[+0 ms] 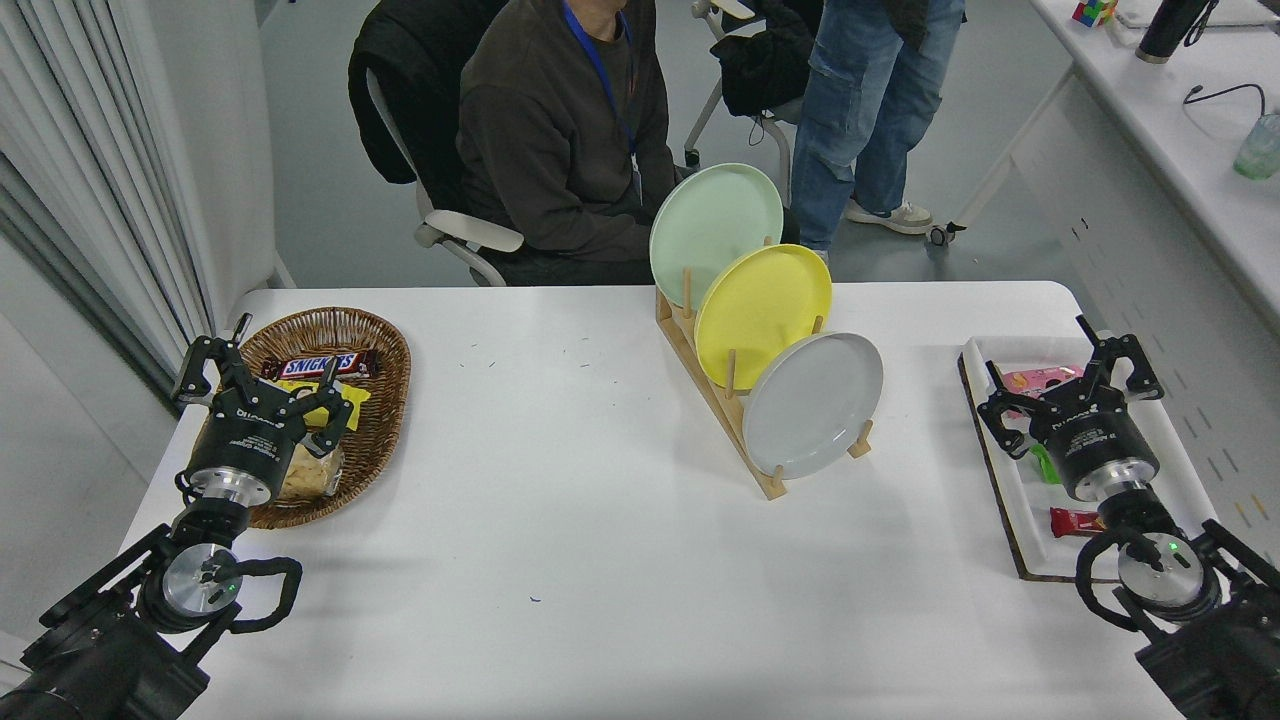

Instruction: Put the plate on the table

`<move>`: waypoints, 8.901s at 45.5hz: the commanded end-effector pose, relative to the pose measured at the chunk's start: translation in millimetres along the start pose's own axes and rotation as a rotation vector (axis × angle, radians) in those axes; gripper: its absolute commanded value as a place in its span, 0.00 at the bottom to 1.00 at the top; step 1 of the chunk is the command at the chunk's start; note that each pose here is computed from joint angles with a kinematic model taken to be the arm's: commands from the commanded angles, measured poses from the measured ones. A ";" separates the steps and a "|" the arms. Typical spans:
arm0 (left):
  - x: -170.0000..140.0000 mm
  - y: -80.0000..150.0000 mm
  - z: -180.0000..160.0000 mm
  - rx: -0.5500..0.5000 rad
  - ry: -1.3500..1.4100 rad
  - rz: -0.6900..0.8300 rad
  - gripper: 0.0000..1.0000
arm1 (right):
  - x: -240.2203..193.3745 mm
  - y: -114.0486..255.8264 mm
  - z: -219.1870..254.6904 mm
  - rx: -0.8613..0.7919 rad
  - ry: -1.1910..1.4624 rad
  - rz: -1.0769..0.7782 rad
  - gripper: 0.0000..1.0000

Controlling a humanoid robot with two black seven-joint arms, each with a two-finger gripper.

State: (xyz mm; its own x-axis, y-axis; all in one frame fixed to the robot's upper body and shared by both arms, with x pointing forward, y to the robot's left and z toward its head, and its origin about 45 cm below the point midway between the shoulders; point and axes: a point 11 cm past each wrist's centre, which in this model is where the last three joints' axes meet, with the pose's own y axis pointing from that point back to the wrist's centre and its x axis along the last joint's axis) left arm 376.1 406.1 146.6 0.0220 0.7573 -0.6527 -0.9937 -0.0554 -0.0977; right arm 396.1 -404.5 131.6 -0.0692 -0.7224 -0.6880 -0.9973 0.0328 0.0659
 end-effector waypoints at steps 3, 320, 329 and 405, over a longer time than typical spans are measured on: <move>0.0 0.0 -0.1 0.000 0.000 0.000 0.98 | 4.2 -0.3 -13.9 0.016 0.020 0.006 0.99; 0.0 0.0 -0.1 0.000 0.000 0.000 0.98 | -145.8 -42.3 -45.0 -0.799 0.785 -0.183 0.99; 0.0 0.0 -0.1 0.000 0.000 0.000 0.98 | -141.6 -48.5 -38.8 -0.802 0.794 -0.154 0.99; 0.0 0.0 -0.1 0.000 0.000 0.000 0.98 | -180.6 -77.2 40.8 -0.866 0.674 -0.196 0.99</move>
State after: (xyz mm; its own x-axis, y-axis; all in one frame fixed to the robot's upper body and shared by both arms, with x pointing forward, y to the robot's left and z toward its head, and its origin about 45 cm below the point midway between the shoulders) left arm 376.1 406.0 146.6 0.0222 0.7575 -0.6524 -0.9937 -0.0551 -0.0977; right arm 482.8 -258.0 223.5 0.3639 -0.9055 -0.2183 -0.6212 -0.4105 0.6675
